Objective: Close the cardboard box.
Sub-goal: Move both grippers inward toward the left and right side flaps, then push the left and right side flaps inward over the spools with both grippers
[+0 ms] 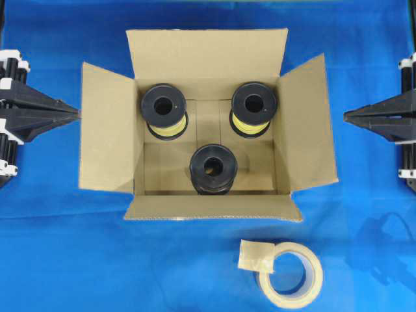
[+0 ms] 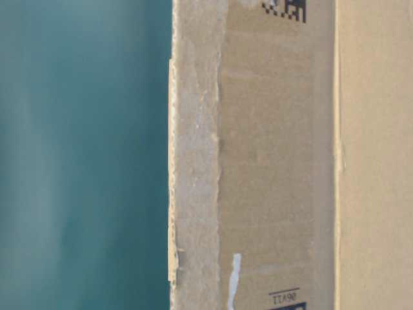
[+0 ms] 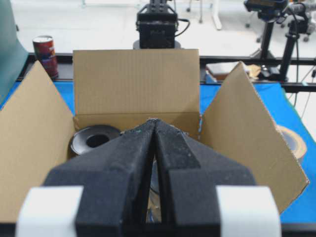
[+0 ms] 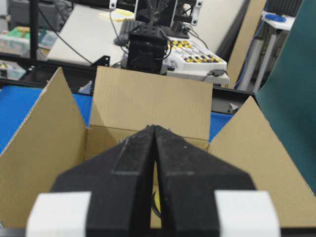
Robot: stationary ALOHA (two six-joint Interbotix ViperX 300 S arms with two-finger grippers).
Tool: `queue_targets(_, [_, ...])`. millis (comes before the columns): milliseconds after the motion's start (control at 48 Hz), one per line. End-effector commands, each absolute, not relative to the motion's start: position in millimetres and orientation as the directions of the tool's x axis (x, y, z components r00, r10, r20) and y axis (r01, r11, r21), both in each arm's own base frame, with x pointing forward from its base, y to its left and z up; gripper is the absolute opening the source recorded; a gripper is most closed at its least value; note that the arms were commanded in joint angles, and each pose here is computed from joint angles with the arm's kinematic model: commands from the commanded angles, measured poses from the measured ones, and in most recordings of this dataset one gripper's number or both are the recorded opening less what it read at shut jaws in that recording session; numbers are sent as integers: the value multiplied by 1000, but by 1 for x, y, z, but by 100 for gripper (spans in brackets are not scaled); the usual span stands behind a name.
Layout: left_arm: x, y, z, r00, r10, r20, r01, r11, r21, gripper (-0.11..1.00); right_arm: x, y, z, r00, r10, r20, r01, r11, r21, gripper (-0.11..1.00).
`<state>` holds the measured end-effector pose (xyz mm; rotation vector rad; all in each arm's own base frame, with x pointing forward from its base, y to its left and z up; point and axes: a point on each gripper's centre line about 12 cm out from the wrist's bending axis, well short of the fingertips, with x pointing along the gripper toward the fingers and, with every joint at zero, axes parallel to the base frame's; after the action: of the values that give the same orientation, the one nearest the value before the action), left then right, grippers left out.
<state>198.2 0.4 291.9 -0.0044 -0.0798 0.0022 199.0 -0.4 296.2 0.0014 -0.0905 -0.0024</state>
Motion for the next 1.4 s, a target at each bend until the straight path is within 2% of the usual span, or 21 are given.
queue_targets(0, [194, 1, 297, 997, 7, 70, -5, 1000, -29, 0, 197, -1, 305, 993, -4, 116, 3, 1000, 6, 0])
queue_targets(250, [164, 1, 288, 999, 5, -40, -7, 999, -35, 0, 180, -4, 303, 999, -22, -31, 23, 999, 37, 0])
queue_targets(417, [157, 3, 267, 987, 20, -160, -28, 999, -44, 0, 172, -6, 281, 987, -35, -154, 43, 998, 50, 0])
queue_targets(626, [160, 4, 228, 962, 21, -273, -38, 998, -56, 0, 175, -10, 243, 967, -53, -250, 76, 994, 82, 0])
queue_targets(792, [166, 4, 207, 955, 25, -296, -50, 996, -78, 0, 182, -10, 213, 951, -55, -303, 88, 991, 96, 0])
queue_targets(1022, [172, 5, 184, 936, 28, -350, -74, 990, -118, 0, 193, -12, 189, 938, -61, -341, 102, 990, 102, 0])
queue_targets(1147, [176, 5, 182, 940, 31, -340, -75, 990, -119, 0, 196, -12, 186, 938, -62, -341, 103, 989, 103, 0])
queue_targets(1376, [194, 7, 193, 966, 37, -257, -66, 993, -102, 0, 209, -17, 194, 956, -81, -283, 114, 988, 101, 0])
